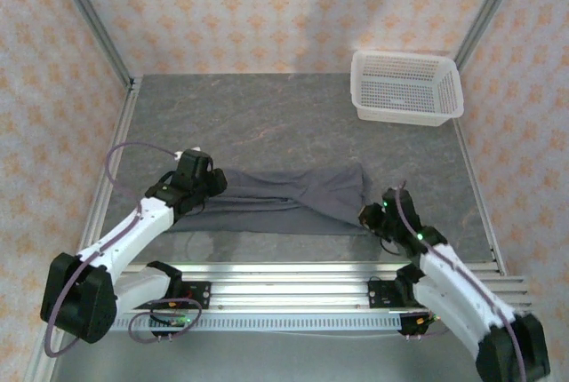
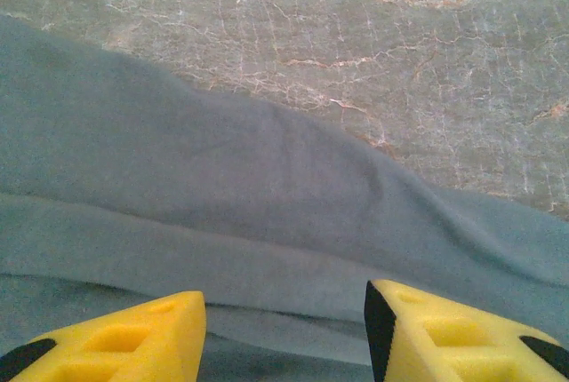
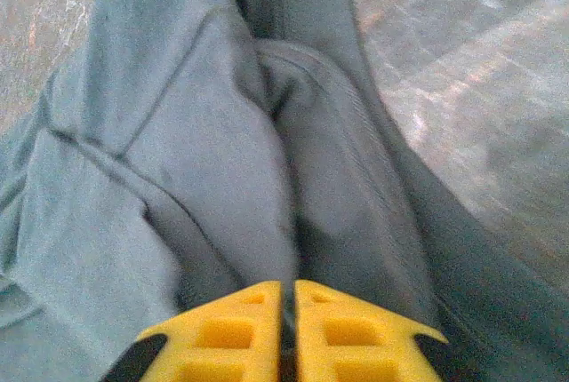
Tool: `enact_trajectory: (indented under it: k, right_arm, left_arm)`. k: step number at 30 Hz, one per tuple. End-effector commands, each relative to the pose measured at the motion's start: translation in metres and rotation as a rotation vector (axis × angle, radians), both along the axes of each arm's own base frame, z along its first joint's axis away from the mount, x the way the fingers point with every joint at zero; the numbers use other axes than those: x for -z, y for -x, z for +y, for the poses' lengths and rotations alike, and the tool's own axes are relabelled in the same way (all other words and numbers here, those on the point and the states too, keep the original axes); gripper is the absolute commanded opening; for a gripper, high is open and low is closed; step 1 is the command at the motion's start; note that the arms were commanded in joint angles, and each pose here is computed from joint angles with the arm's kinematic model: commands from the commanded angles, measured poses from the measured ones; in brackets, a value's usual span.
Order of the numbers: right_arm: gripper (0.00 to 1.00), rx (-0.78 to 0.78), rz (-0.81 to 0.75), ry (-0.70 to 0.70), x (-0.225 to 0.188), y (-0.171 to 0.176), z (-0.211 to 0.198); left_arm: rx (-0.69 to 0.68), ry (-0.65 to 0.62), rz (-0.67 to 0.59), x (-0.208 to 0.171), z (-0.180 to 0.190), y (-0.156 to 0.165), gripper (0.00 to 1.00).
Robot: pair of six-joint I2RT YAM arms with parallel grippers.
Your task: Fold the inside-out t-shirt
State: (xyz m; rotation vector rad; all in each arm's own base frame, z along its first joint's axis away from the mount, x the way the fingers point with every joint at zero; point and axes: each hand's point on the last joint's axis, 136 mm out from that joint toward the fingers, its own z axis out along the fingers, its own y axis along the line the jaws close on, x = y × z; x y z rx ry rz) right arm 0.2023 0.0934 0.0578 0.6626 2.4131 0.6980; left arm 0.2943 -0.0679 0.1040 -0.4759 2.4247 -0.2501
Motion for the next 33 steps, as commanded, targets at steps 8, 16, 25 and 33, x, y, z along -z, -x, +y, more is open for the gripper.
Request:
enact_trajectory:
  k: [8,16,25,33]
  right_arm:
    - [0.43,-0.058,-0.172,0.033,-0.084,-0.058,0.019]
    - [0.40,-0.321,0.005,0.101,-0.034,-0.109,0.085]
    - [0.30,-0.491,0.099,0.008,0.003,-0.110,0.150]
    - [0.22,-0.428,0.048,0.025,-0.024,-0.087,0.132]
  left_arm:
    - [0.019,0.020,-0.046,-0.014,-0.007,-0.007,0.51]
    - [0.086,0.087,0.027,-0.006,-0.025,0.004,0.44]
    - [0.011,0.079,0.113,0.019,-0.014,0.023,0.25]
    - [-0.085,0.058,0.199,0.044,0.000,0.047,0.00]
